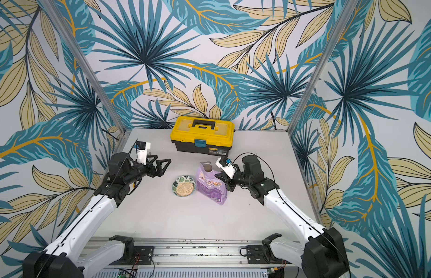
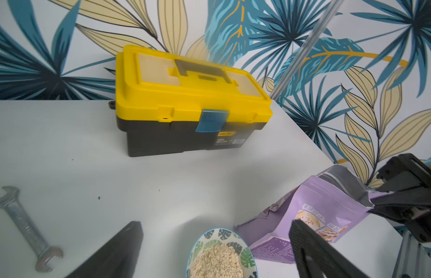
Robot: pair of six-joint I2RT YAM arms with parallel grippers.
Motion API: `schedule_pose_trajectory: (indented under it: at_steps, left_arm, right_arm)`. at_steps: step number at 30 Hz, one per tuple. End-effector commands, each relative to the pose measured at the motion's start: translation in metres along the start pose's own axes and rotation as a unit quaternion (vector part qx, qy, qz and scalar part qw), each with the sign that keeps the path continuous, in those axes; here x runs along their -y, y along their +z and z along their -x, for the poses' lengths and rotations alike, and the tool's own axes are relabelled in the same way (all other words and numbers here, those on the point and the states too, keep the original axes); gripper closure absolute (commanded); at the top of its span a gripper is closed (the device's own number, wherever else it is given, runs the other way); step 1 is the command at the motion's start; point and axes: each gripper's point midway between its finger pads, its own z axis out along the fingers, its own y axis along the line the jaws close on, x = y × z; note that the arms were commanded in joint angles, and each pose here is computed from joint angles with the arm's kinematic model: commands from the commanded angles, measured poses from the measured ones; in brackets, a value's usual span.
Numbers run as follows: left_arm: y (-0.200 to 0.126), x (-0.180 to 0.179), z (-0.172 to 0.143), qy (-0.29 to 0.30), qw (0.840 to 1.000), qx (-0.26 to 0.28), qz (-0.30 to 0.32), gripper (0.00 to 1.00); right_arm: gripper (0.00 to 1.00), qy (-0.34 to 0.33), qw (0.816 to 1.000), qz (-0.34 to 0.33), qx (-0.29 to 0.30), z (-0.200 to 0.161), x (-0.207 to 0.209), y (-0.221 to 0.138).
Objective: Pour the oats into the breakfast bowl
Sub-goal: Close the oats bag at the center of the board.
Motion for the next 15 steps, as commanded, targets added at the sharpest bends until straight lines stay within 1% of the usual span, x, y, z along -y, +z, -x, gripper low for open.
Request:
schedule_pose_trajectory:
  at_steps: [1, 3, 6, 8, 9, 11, 12, 13, 15]
  left_arm:
    - [0.001, 0.046, 0.018, 0.134, 0.987, 0.030, -0.080, 0.00]
    - [0.004, 0.065, 0.008, 0.182, 0.975, 0.026, -0.122, 0.00]
    - [0.003, 0.089, -0.004, 0.229, 0.955, 0.035, -0.188, 0.01]
    - [0.005, 0.102, -0.014, 0.258, 0.940, 0.035, -0.220, 0.02]
    - [0.008, 0.107, -0.020, 0.269, 0.934, 0.029, -0.234, 0.05]
    - [0.016, 0.116, -0.028, 0.289, 0.922, 0.015, -0.258, 0.13]
    - [0.022, 0.120, -0.032, 0.291, 0.917, 0.004, -0.272, 0.18]
    - [0.030, 0.125, -0.037, 0.290, 0.912, -0.009, -0.289, 0.25]
    - [0.042, 0.129, -0.039, 0.287, 0.907, -0.018, -0.306, 0.31]
  right_arm:
    - [1.00, -0.030, 0.999, 0.010, -0.043, -0.009, -0.003, -0.007]
    - [1.00, -0.054, 0.997, 0.019, -0.050, -0.008, -0.006, -0.011]
    - [1.00, -0.080, 0.995, 0.028, -0.053, -0.005, -0.009, -0.018]
    - [1.00, -0.096, 0.993, 0.035, -0.051, -0.003, -0.012, -0.021]
    - [1.00, -0.101, 0.993, 0.038, -0.048, -0.002, -0.014, -0.022]
    - [1.00, -0.111, 0.992, 0.047, -0.043, -0.001, -0.018, -0.024]
    - [1.00, -0.114, 0.991, 0.052, -0.042, -0.001, -0.020, -0.024]
    - [1.00, -0.119, 0.990, 0.061, -0.042, -0.003, -0.023, -0.023]
    - [1.00, -0.119, 0.990, 0.066, -0.047, -0.005, -0.024, -0.023]
